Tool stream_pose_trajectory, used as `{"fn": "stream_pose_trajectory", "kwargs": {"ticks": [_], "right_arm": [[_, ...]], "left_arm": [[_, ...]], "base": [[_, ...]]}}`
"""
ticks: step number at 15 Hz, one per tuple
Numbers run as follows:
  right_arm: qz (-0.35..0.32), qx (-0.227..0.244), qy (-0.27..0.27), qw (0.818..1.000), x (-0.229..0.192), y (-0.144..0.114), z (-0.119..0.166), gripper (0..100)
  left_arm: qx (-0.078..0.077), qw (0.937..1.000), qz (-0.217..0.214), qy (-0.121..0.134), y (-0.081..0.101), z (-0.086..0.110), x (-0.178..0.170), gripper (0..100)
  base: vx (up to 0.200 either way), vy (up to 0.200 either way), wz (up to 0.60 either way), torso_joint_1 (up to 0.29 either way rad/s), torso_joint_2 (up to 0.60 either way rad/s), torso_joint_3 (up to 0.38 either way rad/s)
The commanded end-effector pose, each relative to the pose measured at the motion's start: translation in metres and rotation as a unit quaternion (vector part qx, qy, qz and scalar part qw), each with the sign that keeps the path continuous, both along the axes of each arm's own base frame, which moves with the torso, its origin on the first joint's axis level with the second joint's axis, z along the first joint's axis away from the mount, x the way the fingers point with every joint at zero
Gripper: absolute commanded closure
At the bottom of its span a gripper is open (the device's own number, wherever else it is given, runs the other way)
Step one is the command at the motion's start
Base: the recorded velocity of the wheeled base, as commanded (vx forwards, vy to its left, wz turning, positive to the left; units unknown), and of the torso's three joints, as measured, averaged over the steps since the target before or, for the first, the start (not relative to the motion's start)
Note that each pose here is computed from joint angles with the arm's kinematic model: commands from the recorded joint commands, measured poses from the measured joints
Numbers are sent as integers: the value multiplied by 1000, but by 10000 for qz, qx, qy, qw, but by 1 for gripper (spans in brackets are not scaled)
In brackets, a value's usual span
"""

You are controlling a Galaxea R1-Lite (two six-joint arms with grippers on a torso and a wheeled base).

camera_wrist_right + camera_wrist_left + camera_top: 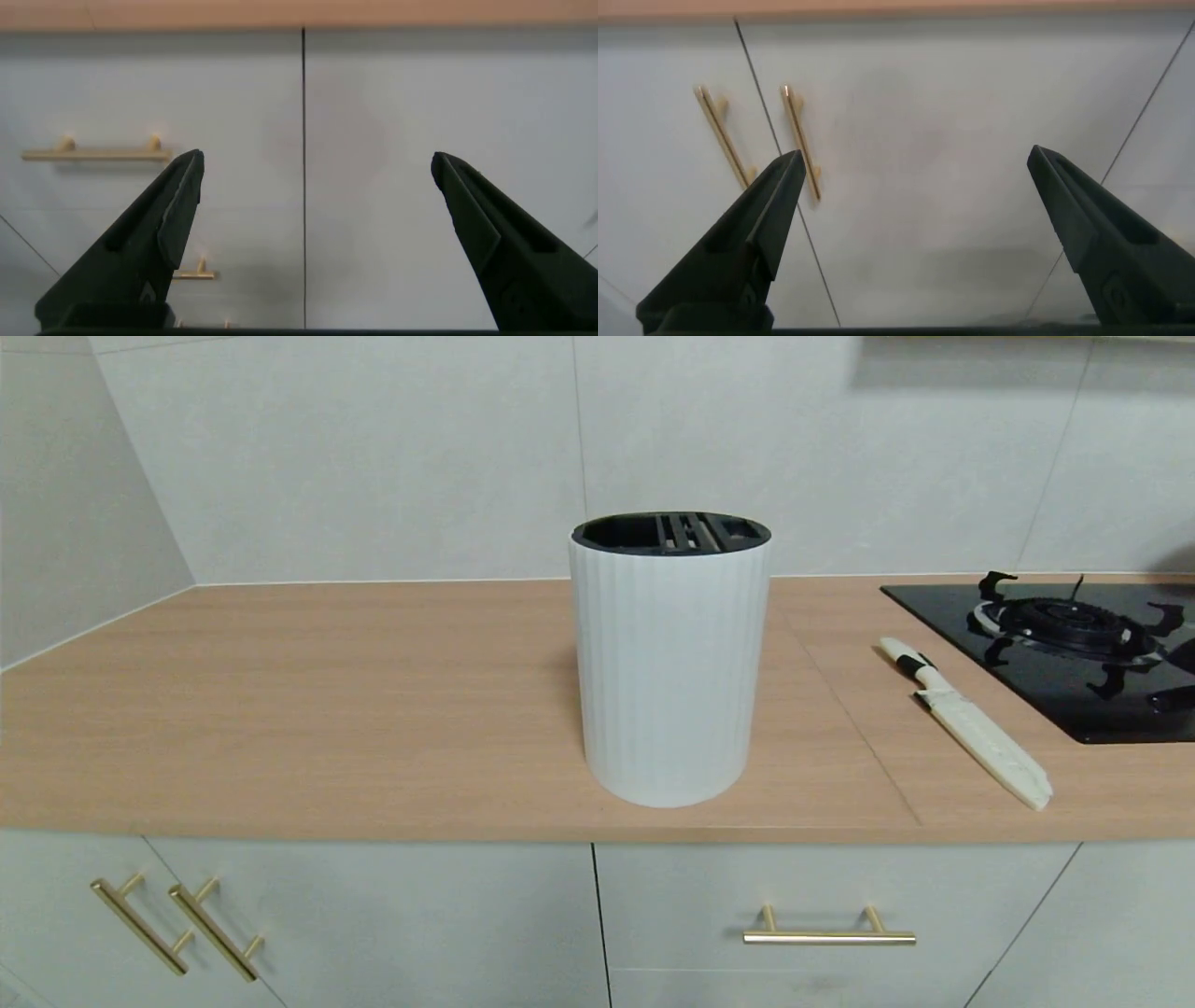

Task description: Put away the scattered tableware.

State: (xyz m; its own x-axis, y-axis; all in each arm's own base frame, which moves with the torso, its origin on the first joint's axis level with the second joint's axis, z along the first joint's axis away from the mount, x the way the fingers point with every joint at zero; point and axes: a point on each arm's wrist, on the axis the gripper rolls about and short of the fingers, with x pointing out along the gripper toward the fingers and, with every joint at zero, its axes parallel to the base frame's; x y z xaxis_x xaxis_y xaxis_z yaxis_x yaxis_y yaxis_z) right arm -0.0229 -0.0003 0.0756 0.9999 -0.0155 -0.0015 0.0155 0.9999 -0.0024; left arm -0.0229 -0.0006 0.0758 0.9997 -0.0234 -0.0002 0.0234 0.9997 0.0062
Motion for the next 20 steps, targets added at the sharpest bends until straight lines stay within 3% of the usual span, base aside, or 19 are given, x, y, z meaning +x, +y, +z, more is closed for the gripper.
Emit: {"fn": "stream_pose_trajectory", "kwargs": {"ticks": [1, 20], "right_arm": [[1, -4, 8, 10000, 0, 0, 0, 0], [1, -4, 8, 10000, 0, 0, 0, 0]], "left_arm": [[0, 10000, 2, -1, 0, 0, 0, 0], [0, 10000, 2, -1, 0, 0, 0, 0]], "base": [[0, 0, 0, 173, -466, -286], [0, 0, 0, 226, -519, -297]]}}
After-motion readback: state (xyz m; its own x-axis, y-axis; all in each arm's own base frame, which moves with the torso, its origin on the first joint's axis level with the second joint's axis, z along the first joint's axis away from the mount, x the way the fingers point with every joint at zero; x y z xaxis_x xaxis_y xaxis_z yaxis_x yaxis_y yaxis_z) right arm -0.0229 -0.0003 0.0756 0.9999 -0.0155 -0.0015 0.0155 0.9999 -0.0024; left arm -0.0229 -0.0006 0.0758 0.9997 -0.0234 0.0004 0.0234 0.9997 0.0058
